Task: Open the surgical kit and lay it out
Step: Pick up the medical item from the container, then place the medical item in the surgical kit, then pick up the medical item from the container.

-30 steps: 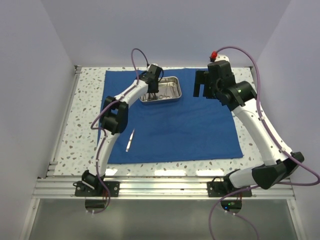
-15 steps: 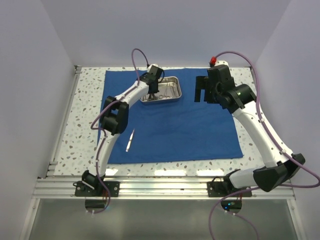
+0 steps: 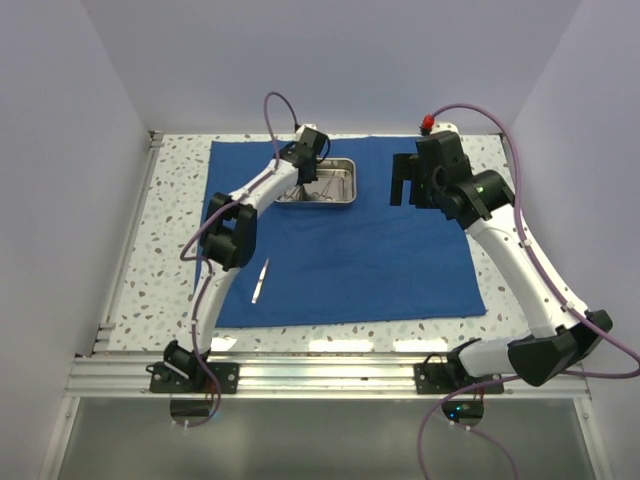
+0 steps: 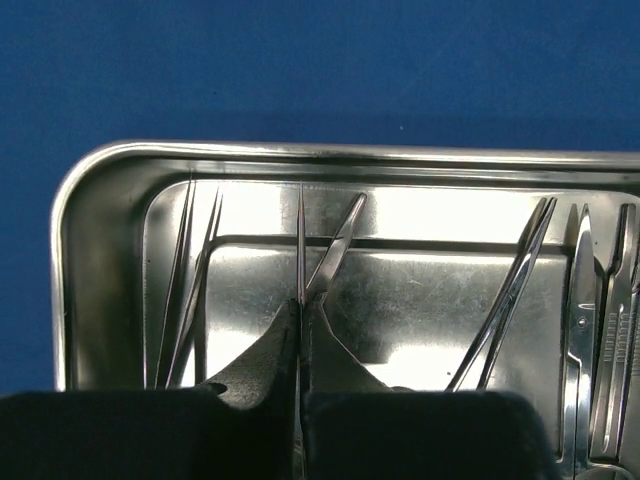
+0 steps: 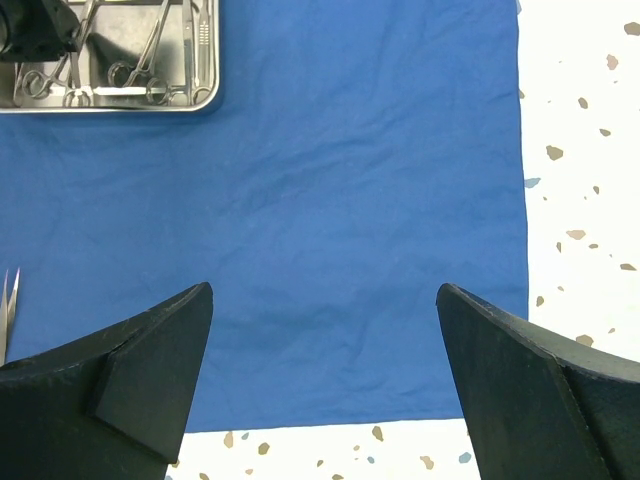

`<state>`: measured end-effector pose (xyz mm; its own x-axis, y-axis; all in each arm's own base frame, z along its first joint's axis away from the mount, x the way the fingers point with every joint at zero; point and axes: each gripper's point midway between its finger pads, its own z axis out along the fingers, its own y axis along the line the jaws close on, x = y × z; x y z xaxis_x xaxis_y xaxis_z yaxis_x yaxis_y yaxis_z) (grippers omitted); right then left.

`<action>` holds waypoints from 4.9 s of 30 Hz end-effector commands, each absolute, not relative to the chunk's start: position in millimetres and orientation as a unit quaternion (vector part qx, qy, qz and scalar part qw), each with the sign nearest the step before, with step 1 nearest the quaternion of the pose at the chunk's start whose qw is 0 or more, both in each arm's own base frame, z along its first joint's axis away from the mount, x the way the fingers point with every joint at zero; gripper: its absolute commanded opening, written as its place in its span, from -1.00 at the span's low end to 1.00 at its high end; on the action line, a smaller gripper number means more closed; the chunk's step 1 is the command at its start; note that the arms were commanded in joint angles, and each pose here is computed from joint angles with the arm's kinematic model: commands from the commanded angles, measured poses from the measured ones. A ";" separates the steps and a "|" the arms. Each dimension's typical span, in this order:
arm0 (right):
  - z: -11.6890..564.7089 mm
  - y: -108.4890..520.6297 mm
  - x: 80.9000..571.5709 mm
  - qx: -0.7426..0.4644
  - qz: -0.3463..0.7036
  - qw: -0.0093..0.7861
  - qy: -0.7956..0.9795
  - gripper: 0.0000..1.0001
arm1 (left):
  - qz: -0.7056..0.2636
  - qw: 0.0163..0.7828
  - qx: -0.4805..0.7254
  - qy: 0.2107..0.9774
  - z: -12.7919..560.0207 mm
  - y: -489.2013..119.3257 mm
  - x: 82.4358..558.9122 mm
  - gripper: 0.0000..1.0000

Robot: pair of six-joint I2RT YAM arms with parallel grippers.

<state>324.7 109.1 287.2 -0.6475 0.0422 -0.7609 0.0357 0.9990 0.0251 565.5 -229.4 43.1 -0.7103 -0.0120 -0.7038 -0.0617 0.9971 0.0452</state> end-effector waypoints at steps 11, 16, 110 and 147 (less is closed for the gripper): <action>296.9 109.8 325.2 0.022 0.011 0.432 0.901 0.97 | -0.028 0.494 -0.045 0.868 189.6 -207.7 597.9 -0.96; 297.1 114.3 328.5 0.023 0.021 0.433 0.901 0.97 | -0.067 0.491 -0.003 0.868 216.8 -209.5 586.6 -1.00; 255.4 102.8 317.8 -0.003 -0.028 0.378 0.925 0.97 | -0.102 0.398 0.083 0.908 43.9 -256.4 593.8 0.20; 244.4 104.8 314.6 0.001 -0.027 0.355 0.934 0.97 | -0.010 0.386 0.038 0.922 -24.1 -222.1 596.2 -1.00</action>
<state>311.4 102.7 231.4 -0.7692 -0.0353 -0.6380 0.0155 0.9971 -0.0739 625.2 -243.1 27.9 -0.5651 0.0346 -0.8243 0.0942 0.9953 -0.0228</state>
